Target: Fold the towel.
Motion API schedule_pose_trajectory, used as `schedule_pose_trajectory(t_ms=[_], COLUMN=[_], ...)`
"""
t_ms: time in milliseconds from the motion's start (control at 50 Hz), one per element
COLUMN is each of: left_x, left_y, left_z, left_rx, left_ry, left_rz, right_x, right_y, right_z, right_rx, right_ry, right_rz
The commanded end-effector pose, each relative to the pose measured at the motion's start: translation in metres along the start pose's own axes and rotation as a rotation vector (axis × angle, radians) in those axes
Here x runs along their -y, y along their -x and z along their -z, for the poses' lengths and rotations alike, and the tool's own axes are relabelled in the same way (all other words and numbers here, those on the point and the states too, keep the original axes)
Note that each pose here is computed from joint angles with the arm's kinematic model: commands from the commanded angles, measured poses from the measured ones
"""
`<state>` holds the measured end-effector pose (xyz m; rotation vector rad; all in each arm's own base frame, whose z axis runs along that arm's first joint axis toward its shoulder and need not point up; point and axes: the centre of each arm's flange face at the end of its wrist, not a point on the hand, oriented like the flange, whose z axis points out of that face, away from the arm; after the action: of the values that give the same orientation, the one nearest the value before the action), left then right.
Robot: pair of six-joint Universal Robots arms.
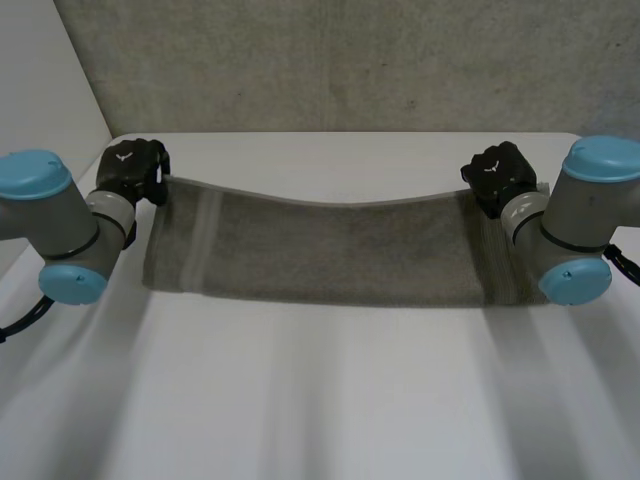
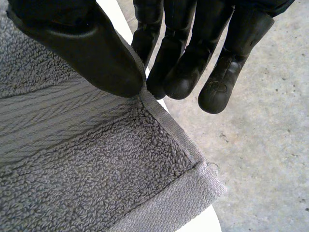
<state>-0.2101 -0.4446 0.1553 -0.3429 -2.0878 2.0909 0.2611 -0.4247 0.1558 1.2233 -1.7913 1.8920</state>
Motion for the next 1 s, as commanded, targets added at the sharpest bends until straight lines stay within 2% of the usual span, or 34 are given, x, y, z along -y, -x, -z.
schedule_pose_trajectory(t_ms=[20, 180, 280, 400, 440, 500, 540, 640, 860, 1000], left_x=[-0.013, -0.011, 0.013, 0.025, 0.027, 0.027, 0.025, 0.021, 0.011, 0.008], left_y=[-0.01, -0.019, -0.027, -0.034, -0.041, -0.044, -0.05, -0.056, -0.058, -0.058], left_z=[0.001, 0.01, 0.035, 0.06, 0.079, 0.088, 0.106, 0.129, 0.139, 0.139], left_rx=[-0.024, -0.033, -0.059, -0.076, -0.093, -0.106, -0.143, -0.195, -0.208, -0.209], left_ry=[0.029, 0.044, 0.032, 0.03, 0.035, 0.038, 0.06, 0.093, 0.122, 0.126], left_rz=[0.001, -0.024, -0.071, -0.069, -0.071, -0.072, -0.069, -0.061, -0.053, -0.052], right_x=[-0.009, -0.016, 0.017, 0.032, 0.036, 0.035, 0.018, -0.001, -0.047, -0.062], right_y=[0.011, 0.016, -0.016, -0.024, -0.024, -0.024, -0.024, -0.017, -0.011, -0.007], right_z=[-0.003, 0.003, 0.032, 0.059, 0.079, 0.088, 0.099, 0.113, 0.1, 0.091], right_rx=[0.001, 0.005, -0.014, 0.029, 0.079, 0.101, 0.14, 0.204, 0.171, 0.164], right_ry=[0.006, 0.036, -0.012, -0.024, 0.014, 0.052, 0.154, 0.269, 0.331, 0.345], right_rz=[0.0, -0.042, -0.164, -0.235, -0.259, -0.268, -0.29, -0.323, -0.344, -0.331])
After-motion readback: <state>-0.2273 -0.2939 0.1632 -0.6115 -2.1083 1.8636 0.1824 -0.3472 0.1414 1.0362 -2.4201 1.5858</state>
